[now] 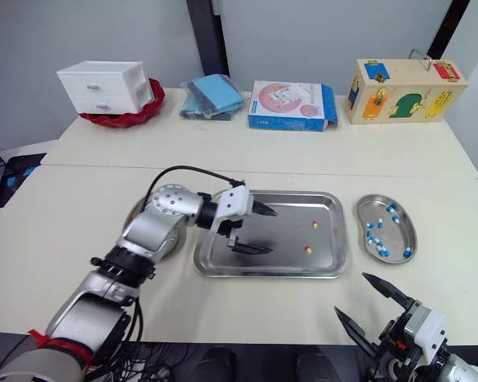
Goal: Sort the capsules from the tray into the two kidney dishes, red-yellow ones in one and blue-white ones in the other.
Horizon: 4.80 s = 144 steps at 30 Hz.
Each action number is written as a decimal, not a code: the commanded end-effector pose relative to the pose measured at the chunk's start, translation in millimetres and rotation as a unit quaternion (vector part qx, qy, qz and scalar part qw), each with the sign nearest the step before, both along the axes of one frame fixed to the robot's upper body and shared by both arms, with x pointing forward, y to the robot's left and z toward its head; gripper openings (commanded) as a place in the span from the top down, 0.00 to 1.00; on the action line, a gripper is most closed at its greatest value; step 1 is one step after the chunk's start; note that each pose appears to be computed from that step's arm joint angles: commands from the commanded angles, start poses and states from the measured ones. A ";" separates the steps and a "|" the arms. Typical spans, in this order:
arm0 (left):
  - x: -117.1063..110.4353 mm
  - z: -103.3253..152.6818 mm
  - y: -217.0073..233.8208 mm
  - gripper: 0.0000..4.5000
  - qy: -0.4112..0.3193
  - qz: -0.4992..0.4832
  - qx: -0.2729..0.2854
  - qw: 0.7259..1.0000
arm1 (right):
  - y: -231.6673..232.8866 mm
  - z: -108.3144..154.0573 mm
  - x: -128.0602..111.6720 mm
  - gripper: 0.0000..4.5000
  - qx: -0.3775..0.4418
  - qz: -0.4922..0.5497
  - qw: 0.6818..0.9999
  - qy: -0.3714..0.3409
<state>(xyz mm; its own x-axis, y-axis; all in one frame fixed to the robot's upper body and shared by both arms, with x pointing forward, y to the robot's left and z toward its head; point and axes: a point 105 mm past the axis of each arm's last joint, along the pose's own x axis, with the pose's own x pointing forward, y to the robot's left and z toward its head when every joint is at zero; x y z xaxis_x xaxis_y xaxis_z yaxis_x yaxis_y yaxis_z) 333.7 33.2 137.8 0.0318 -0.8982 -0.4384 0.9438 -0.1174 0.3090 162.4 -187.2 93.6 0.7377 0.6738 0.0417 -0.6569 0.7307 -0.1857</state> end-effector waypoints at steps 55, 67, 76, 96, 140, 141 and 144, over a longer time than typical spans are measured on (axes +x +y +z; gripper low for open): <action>9.5 -32.8 -46.1 1.00 -0.020 -0.090 0.080 0.993 | 17.2 6.5 -16.0 0.00 0.001 -0.028 1.000 -0.010; -0.1 16.1 76.8 1.00 0.003 0.214 0.003 0.977 | 22.2 8.9 -6.3 0.00 -0.026 0.116 0.993 0.005; -11.2 21.1 189.3 1.00 -0.026 0.446 0.035 0.894 | 23.0 5.7 6.1 0.00 -0.035 0.186 0.982 0.005; -10.1 8.1 226.1 1.00 -0.028 0.548 0.031 0.836 | 20.8 5.1 17.7 0.00 -0.021 0.185 0.982 0.005; -58.8 30.0 295.9 0.00 0.016 0.557 0.010 0.830 | -33.0 12.5 18.8 0.00 -0.094 0.119 0.984 0.089; -64.7 27.9 305.7 0.00 0.016 0.566 0.021 0.824 | -40.0 13.2 18.9 0.00 -0.101 0.109 0.984 0.099; -78.8 22.4 329.2 0.00 0.019 0.585 0.046 0.810 | -56.5 17.6 20.6 0.00 -0.113 0.080 0.984 0.110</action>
